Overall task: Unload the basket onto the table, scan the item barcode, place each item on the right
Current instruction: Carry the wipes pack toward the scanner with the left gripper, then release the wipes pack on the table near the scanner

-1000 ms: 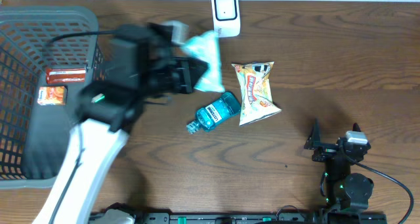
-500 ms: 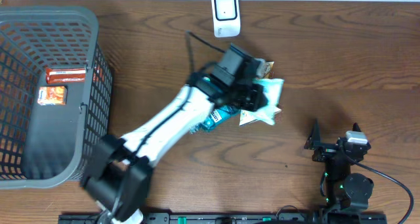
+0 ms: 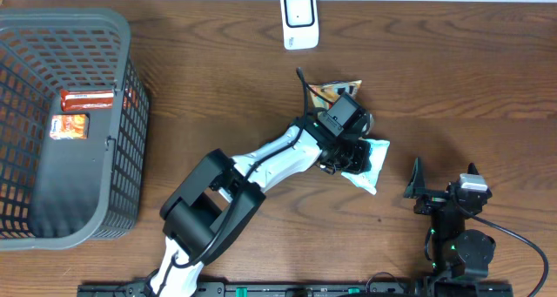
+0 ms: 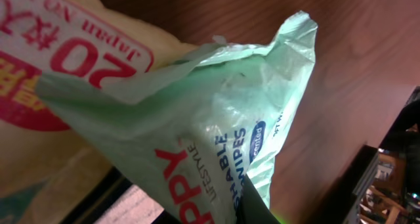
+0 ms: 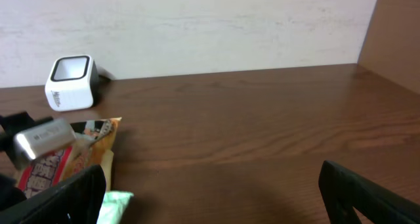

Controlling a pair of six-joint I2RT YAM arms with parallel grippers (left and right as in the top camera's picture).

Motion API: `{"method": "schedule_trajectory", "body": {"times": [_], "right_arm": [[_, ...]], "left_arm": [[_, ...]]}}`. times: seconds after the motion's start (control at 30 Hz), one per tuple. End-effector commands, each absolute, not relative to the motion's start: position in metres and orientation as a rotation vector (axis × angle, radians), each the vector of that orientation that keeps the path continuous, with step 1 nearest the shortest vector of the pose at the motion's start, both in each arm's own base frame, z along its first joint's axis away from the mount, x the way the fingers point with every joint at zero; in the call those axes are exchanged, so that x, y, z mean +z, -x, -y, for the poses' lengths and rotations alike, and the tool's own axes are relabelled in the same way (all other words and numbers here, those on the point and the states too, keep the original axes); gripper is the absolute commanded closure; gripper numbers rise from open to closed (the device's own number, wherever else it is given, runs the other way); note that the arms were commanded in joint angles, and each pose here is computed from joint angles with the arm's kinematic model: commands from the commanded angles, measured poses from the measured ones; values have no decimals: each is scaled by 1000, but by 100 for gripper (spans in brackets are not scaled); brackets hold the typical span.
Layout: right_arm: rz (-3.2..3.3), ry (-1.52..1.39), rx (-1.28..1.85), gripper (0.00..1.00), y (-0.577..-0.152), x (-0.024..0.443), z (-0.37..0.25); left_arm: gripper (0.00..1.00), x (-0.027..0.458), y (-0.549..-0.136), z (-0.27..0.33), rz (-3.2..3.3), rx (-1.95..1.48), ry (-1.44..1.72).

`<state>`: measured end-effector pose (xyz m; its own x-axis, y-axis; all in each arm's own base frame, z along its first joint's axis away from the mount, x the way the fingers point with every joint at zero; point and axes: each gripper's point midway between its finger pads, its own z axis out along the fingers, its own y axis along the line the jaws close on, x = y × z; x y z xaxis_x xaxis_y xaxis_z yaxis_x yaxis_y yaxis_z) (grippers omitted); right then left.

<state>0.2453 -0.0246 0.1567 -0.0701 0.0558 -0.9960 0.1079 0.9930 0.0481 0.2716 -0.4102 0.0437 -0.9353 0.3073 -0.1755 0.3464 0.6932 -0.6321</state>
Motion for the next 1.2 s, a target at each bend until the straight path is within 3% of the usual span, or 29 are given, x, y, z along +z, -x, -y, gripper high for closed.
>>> {"method": "schedule_trajectory", "body": {"times": [0.0,0.3,0.53,0.63,0.77,0.93,1.17], "right_arm": [[-1642,-136,-32,1,-245,156,24],[-1642,-136,-32,1,-245,156,24],[-1642,-136,-32,1,-245,156,24],[-1642,-136,-32,1,-245,156,24],[-1642,-136,-32,1,-245,156,24],[-1642,-136,-32,1,-245,156,24],[-1642,-136,-32,1,-245,156,24]], "left_arm": [[92,33,-282,400,-2866,-1027,-487],[92,17,-322,354,-2892,-784,-307],[92,27,-300,367,-2926,-993,-398],[75,31,-288,376,-2914,-1063,-490],[37,46,-287,380,-2890,-1137,-504],[26,98,-308,371,-2759,-1175,-478],[23,230,-357,306,-2404,-1146,-370]]}}
